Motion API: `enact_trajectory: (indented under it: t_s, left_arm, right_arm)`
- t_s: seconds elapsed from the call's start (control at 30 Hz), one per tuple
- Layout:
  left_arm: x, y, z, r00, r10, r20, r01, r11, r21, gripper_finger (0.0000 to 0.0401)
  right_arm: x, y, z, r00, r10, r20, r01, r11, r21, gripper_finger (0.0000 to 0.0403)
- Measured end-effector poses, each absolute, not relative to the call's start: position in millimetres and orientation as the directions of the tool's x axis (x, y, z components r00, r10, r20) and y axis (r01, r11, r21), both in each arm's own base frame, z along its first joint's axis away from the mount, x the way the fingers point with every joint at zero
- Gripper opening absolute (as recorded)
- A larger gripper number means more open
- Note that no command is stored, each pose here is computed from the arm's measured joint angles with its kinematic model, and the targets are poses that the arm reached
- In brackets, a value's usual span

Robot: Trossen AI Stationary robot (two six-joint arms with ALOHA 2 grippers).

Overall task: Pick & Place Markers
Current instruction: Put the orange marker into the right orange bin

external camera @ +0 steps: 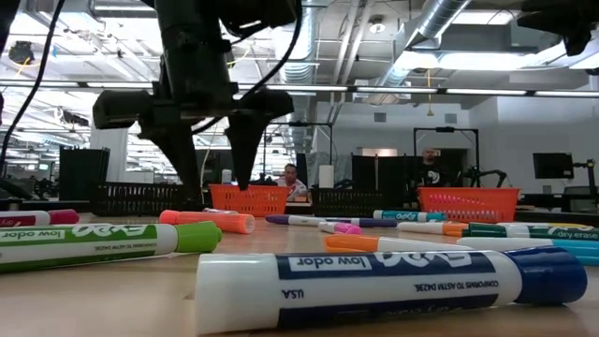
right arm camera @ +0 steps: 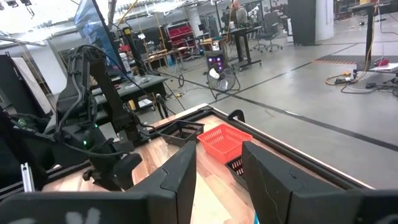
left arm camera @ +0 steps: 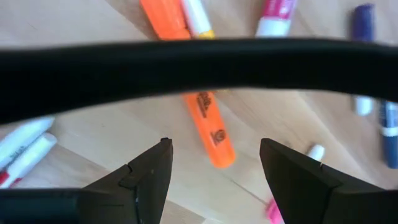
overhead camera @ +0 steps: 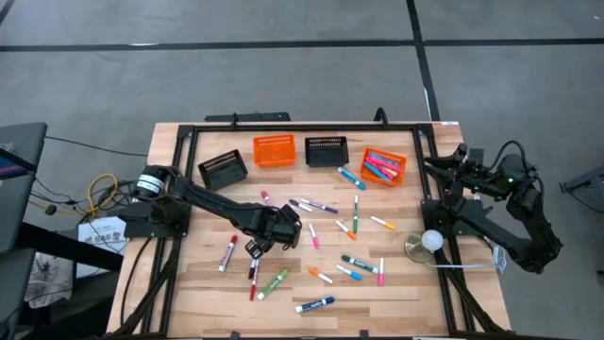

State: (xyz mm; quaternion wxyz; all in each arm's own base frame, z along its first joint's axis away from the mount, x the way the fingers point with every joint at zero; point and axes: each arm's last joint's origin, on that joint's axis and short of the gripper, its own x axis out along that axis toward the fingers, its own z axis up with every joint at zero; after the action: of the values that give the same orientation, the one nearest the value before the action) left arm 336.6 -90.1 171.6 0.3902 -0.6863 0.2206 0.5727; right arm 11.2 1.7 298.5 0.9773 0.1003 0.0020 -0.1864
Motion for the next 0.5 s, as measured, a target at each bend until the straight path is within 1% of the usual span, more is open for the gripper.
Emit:
enact_trajectory:
  t_s: [0.5]
  left_arm:
    - [335, -78, 158, 0.169, 0.163, -0.972, -0.751, -0.618, -0.234, 0.0241]
  right_arm:
    - [11, 2, 298, 0.931, -0.362, -0.043, 0.364, 0.911, 0.196, 0.0118]
